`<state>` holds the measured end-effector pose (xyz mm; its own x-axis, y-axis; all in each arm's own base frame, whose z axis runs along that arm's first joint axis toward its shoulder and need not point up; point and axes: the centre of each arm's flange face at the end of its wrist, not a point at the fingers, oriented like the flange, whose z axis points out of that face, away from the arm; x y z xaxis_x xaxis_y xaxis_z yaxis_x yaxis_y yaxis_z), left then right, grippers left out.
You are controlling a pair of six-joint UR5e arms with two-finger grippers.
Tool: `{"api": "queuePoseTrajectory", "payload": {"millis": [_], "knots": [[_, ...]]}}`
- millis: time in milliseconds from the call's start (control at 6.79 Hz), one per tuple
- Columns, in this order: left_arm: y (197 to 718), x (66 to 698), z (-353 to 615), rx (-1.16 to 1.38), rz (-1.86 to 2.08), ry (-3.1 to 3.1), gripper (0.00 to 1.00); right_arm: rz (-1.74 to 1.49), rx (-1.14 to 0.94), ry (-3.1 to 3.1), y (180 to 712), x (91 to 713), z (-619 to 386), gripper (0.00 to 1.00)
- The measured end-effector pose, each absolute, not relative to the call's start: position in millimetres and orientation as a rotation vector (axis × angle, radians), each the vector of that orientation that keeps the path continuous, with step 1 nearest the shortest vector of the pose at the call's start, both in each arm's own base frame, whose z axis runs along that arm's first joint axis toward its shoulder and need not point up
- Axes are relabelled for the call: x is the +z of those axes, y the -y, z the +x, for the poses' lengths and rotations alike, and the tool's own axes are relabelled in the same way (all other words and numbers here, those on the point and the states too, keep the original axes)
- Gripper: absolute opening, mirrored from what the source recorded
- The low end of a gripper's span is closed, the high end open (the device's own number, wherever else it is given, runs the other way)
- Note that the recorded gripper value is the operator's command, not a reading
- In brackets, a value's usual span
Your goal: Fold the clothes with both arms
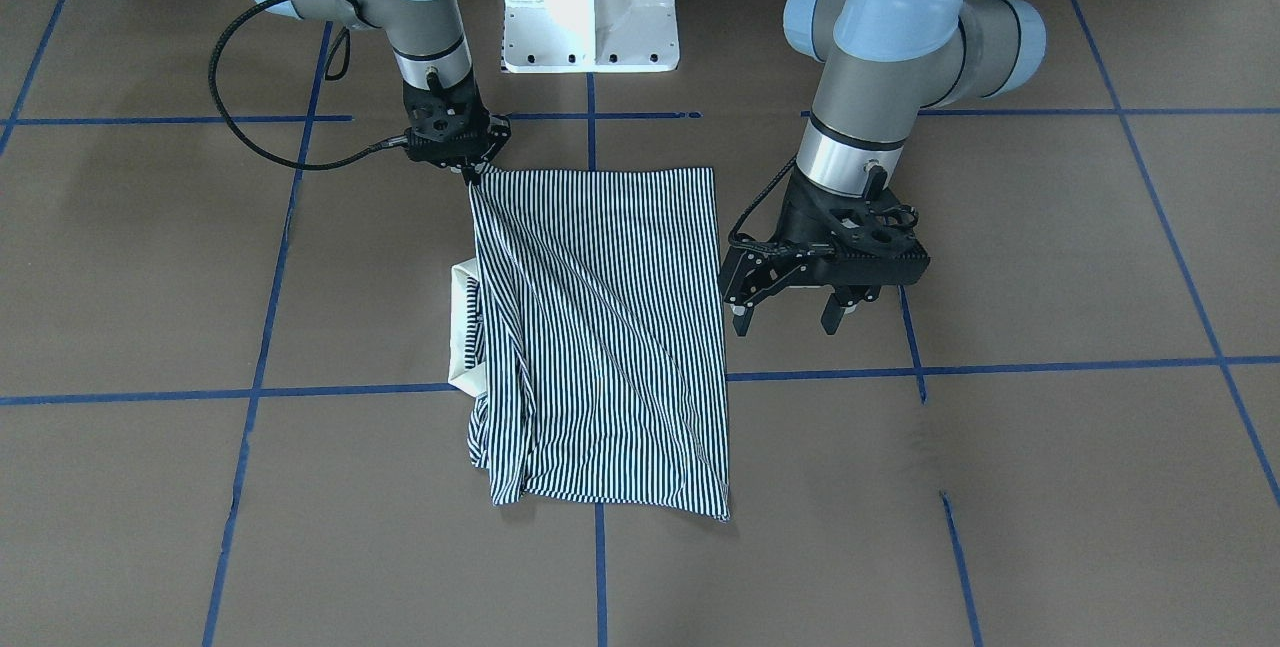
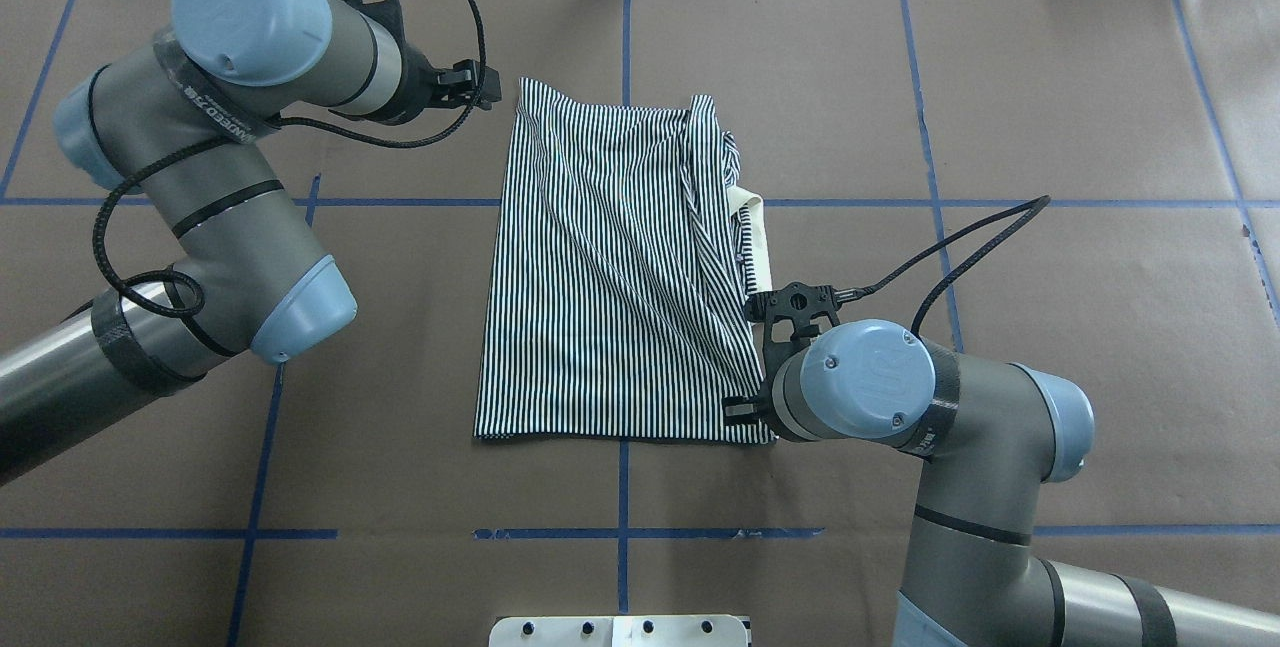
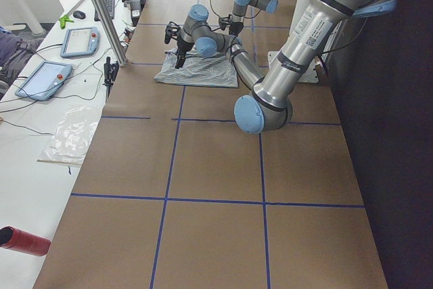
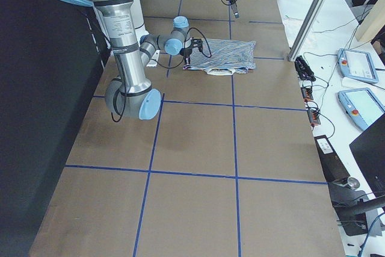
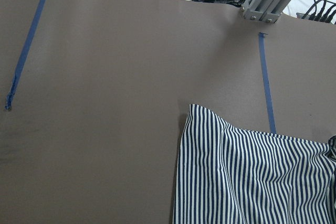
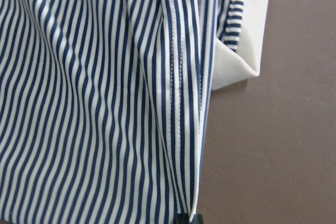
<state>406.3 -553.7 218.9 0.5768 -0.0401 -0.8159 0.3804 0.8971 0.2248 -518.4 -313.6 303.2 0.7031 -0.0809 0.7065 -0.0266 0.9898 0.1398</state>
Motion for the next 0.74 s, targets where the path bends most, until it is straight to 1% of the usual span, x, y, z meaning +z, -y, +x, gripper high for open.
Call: {"api": "queuePoseTrajectory", "payload": {"millis": [294,442,589,736], "knots": [[555,223,408,-0.251,0.404,-0.930,1.00,0.142,0.013,0.783,323,307,-516,1.00],[556,224,409,-0.249,0.408,-0.935,1.00,0.171,0.036,0.784,347,302,-506,1.00],[557,225,410,-0.247,0.410,-0.937,1.00,0.219,0.060,0.790,389,286,-499,1.00],[557,225,410,-0.244,0.413,-0.938,1.00,0.257,0.093,0.789,437,264,-500,0.96]]}}
